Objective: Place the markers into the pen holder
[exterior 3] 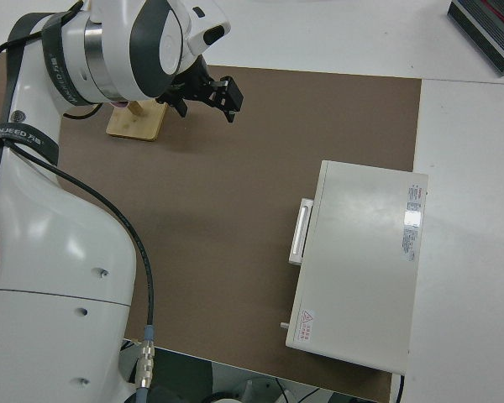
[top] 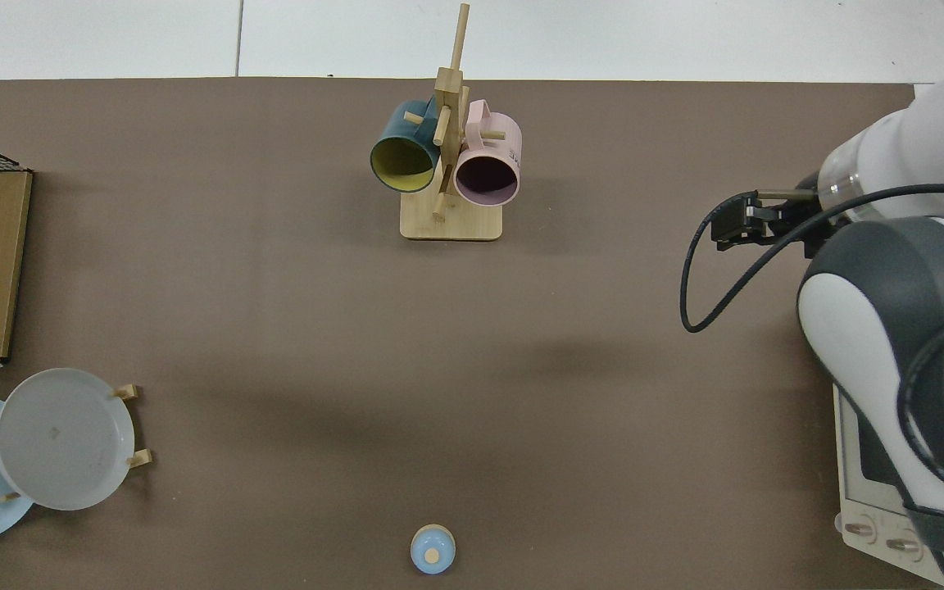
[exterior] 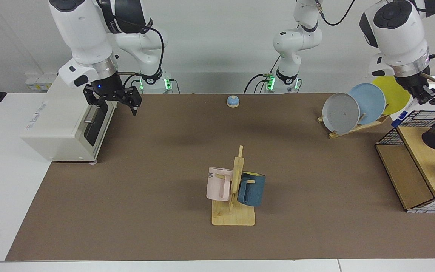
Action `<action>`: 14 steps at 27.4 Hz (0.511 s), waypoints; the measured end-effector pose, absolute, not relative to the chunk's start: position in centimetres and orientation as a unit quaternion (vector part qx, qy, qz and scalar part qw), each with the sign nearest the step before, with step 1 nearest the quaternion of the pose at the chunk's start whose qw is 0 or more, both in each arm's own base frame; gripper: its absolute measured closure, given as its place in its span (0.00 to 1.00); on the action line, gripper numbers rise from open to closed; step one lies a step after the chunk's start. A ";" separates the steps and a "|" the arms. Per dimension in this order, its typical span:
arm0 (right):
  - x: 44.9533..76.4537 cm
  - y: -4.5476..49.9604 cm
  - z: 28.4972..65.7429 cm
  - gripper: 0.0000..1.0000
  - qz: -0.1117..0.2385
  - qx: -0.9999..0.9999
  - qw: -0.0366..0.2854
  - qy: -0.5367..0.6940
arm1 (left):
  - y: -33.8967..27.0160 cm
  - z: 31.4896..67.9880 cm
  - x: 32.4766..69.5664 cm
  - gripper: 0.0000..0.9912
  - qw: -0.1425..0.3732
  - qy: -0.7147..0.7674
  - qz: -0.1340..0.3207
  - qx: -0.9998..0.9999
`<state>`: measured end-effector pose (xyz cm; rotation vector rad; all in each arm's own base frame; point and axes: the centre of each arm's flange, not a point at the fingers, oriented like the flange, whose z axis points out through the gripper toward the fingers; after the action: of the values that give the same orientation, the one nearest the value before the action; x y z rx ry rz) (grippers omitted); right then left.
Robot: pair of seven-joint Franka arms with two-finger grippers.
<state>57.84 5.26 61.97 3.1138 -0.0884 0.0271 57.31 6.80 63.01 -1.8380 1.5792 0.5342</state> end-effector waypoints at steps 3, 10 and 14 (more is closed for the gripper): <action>57.4 5.1 62.5 0.00 0.010 0.999 0.013 -0.030 | 7.7 63.8 57.6 0.83 0.337 0.611 0.222 -0.681; 57.3 6.0 62.3 0.00 0.008 1.000 0.013 -0.022 | 9.2 64.9 57.9 0.83 0.377 0.608 0.260 -0.648; 57.3 6.3 62.3 0.00 0.008 1.000 0.012 -0.018 | 11.0 65.2 58.0 0.83 0.386 0.614 0.271 -0.633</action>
<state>57.25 6.34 62.28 3.1163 -0.0576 0.0242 58.01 11.02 65.22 -1.6116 1.5645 0.6892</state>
